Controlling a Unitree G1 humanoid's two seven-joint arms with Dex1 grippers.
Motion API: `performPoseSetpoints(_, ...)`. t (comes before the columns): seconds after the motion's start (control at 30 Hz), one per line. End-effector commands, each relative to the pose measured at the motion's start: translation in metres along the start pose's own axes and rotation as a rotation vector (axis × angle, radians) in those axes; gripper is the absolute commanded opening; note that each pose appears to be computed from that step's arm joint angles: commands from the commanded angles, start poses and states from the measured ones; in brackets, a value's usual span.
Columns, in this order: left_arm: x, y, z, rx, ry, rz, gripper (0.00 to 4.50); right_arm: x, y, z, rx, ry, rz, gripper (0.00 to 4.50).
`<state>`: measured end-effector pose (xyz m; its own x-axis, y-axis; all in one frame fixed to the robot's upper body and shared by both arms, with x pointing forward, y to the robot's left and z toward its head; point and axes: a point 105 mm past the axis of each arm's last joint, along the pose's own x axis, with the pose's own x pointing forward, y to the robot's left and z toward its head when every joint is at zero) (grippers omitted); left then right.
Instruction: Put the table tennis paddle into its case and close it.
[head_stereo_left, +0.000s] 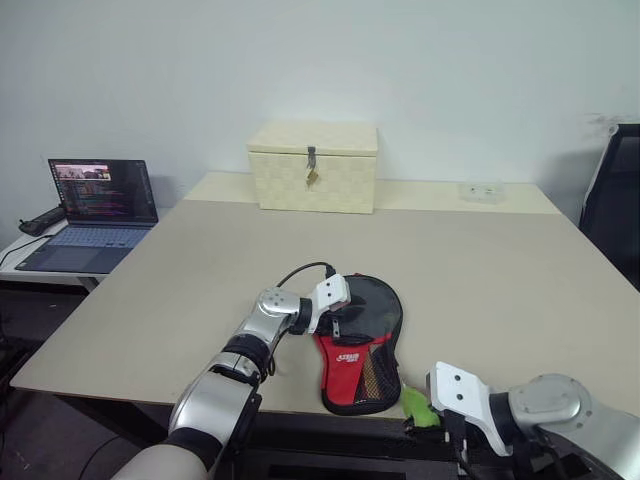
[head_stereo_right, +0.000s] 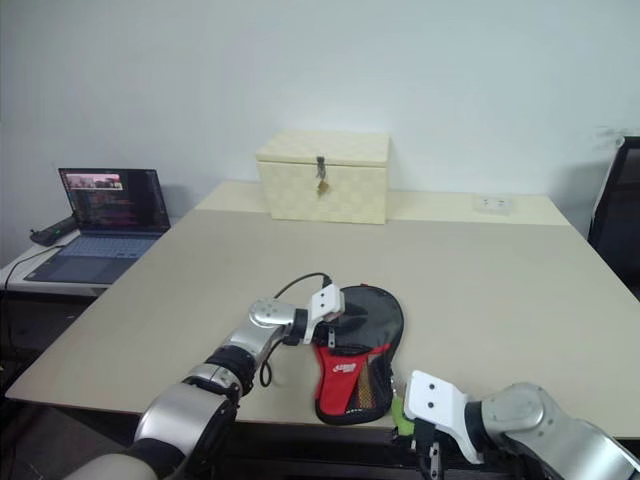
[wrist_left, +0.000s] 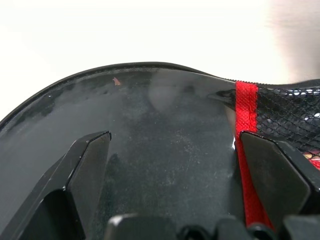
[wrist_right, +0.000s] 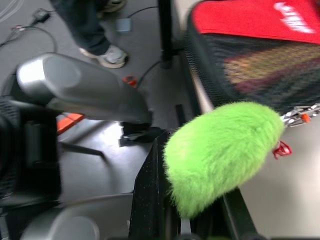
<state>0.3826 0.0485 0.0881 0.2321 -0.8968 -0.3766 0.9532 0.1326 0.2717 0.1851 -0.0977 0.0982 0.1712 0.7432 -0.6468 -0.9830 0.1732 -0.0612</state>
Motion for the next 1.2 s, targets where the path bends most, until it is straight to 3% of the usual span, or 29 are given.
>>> performPoseSetpoints(0.03, 0.007, -0.025, -0.039, -0.068, 0.150, -0.076, 4.50, 0.002, 0.033, 0.010, -0.014, -0.033, 0.141, 0.04)
performPoseSetpoints(0.37, 0.017, -0.017, -0.031, -0.038, 0.169, -0.038, 4.50, 0.013, 0.063, 0.022, 0.039, -0.107, 0.211, 0.04)
performPoseSetpoints(0.93, 0.017, -0.005, -0.025, 0.042, 0.223, 0.003, 4.50, 0.025, 0.070, 0.040, 0.011, -0.186, 0.244, 0.04)
performPoseSetpoints(1.03, 0.013, -0.004, -0.029, 0.040, 0.231, 0.012, 4.50, 0.032, 0.059, 0.040, 0.060, -0.202, 0.216, 0.80)
performPoseSetpoints(1.2, 0.006, 0.002, -0.031, 0.018, 0.222, 0.061, 4.50, 0.033, 0.043, 0.038, 0.036, -0.188, 0.160, 2.57)
